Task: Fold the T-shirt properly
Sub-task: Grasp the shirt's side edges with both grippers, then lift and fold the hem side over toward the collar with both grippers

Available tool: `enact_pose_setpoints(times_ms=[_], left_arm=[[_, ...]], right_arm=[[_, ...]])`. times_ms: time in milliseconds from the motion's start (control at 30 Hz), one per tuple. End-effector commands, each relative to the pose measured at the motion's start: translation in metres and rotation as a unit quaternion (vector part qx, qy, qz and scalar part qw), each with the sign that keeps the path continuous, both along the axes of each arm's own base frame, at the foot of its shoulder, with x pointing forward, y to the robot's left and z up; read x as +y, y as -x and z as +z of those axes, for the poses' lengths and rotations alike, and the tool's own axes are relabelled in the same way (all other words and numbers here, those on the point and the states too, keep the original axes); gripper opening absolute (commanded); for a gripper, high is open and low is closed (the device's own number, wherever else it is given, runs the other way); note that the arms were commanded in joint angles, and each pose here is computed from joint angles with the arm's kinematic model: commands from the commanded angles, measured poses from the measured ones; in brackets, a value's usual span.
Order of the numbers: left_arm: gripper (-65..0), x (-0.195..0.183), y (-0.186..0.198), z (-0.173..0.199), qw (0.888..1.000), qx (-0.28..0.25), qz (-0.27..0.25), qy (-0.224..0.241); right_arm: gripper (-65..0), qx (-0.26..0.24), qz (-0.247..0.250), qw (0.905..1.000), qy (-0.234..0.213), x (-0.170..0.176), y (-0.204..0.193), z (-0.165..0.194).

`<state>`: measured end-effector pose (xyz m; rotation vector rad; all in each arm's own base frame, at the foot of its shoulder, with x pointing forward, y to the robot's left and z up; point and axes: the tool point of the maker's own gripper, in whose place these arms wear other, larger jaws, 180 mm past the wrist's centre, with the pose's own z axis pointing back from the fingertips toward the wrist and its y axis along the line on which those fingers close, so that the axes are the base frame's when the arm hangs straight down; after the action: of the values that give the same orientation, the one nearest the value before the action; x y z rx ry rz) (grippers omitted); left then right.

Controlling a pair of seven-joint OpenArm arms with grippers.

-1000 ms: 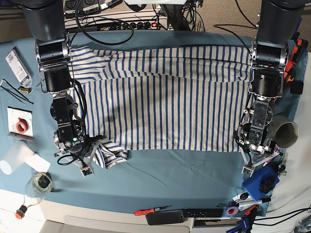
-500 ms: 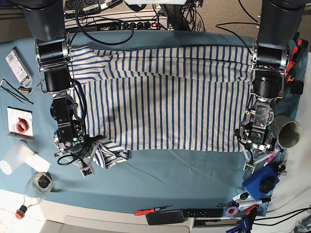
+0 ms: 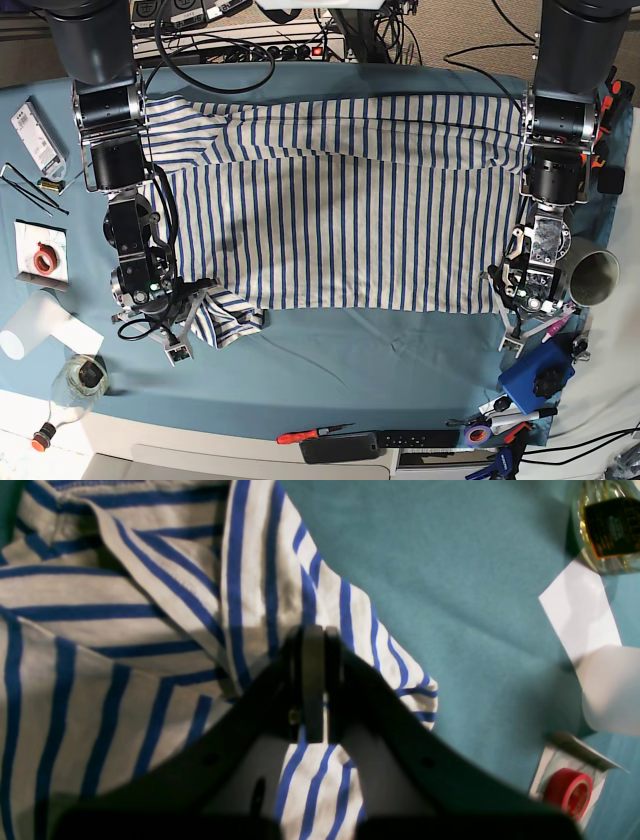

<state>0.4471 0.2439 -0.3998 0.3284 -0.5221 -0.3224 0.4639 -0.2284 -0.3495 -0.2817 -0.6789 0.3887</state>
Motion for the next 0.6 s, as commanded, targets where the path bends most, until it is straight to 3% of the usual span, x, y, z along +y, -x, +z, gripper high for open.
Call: enact_pose_setpoints(times_ms=[0, 67, 200, 367, 567], left_arm=[[-58.0, -0.004, -0.006, 0.008, 1.000, -0.004, -0.002, 0.013], [-65.0, -0.004, -0.006, 0.008, 1.000, -0.006, 0.004, 0.014], [-65.0, 0.005, -0.008, 0.012, 0.999, -0.021, 0.037, 0.007], [-65.0, 0.015, -0.009, 0.019, 0.999, -0.019, 0.039, -0.028], [-65.0, 0.021, -0.019, 0.044, 0.997, -0.038, 0.059, -0.037]], right_arm=[[-65.0, -0.033, -0.001, 0.9994, 0.004, -0.005, -0.015, 0.025], [-65.0, -0.033, -0.001, 0.9994, 0.004, -0.005, -0.015, 0.025], [-65.0, -0.033, -0.001, 0.9994, 0.004, -0.005, -0.015, 0.025], [-65.0, -0.036, 0.000, 0.9994, 0.003, -0.004, -0.016, 0.025], [-65.0, -0.044, 0.003, 0.9990, 0.001, -0.003, -0.018, 0.027]])
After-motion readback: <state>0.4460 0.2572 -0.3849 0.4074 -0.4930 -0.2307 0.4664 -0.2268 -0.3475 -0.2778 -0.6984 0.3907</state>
